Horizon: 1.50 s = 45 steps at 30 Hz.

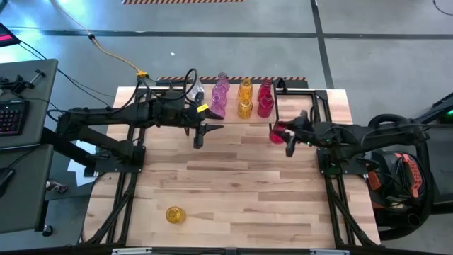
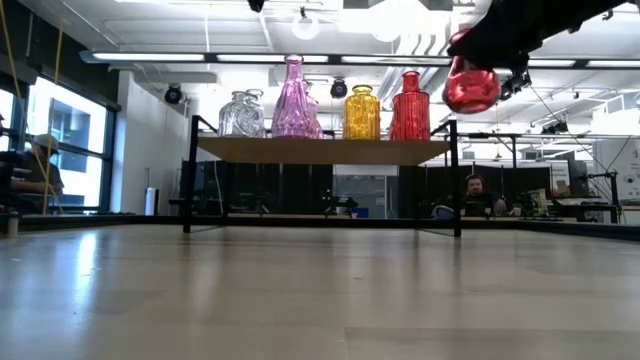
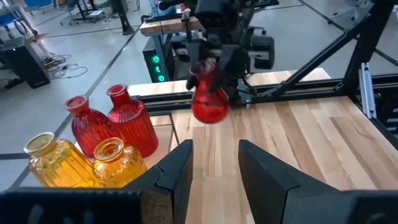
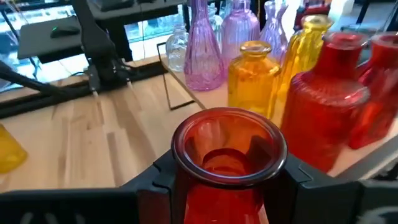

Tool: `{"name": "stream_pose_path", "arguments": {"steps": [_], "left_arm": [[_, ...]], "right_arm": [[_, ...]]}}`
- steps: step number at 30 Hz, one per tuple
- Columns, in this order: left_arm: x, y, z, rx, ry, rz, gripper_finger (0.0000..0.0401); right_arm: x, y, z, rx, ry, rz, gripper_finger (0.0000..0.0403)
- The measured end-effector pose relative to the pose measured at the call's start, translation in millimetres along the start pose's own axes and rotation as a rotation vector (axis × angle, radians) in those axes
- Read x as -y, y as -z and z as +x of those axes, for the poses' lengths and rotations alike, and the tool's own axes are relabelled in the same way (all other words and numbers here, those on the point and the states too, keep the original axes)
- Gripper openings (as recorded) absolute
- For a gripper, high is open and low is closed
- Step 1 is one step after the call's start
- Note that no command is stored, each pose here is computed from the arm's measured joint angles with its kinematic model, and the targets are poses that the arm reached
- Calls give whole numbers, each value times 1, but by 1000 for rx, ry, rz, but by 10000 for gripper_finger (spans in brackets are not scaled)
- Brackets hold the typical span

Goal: Sort vases onto shelf
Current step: Put the red vase on the shelf aligned with the other red vase

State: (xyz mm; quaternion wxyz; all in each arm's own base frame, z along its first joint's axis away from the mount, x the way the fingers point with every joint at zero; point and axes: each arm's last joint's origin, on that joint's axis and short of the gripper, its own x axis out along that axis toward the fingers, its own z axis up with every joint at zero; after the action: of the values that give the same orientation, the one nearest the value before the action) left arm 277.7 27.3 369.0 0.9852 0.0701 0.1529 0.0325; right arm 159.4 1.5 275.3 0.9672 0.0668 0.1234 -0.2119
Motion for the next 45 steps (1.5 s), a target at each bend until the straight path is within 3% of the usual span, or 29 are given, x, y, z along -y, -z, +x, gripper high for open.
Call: {"name": "stream_pose_path", "arguments": {"steps": [3,10,20,27,34,45], "left_arm": [[0,0,0,-1,-4,-1,119],[-2,0,0,-10,-56,-1,119],[-2,1,0,-11,-76,-51,119],[-3,1,0,-16,-121,-54,119],[-5,1,0,-19,-177,-53,119],[-5,1,0,-20,-179,-51,119]], "right_arm": [[-4,2,8,-17,-21,7,130],[-18,0,32,42,-44,-179,130],[-12,-1,39,51,1,-118,130],[2,20,29,104,-39,-59,130],[10,12,23,172,-12,-100,130],[16,13,40,169,16,-64,130]]}}
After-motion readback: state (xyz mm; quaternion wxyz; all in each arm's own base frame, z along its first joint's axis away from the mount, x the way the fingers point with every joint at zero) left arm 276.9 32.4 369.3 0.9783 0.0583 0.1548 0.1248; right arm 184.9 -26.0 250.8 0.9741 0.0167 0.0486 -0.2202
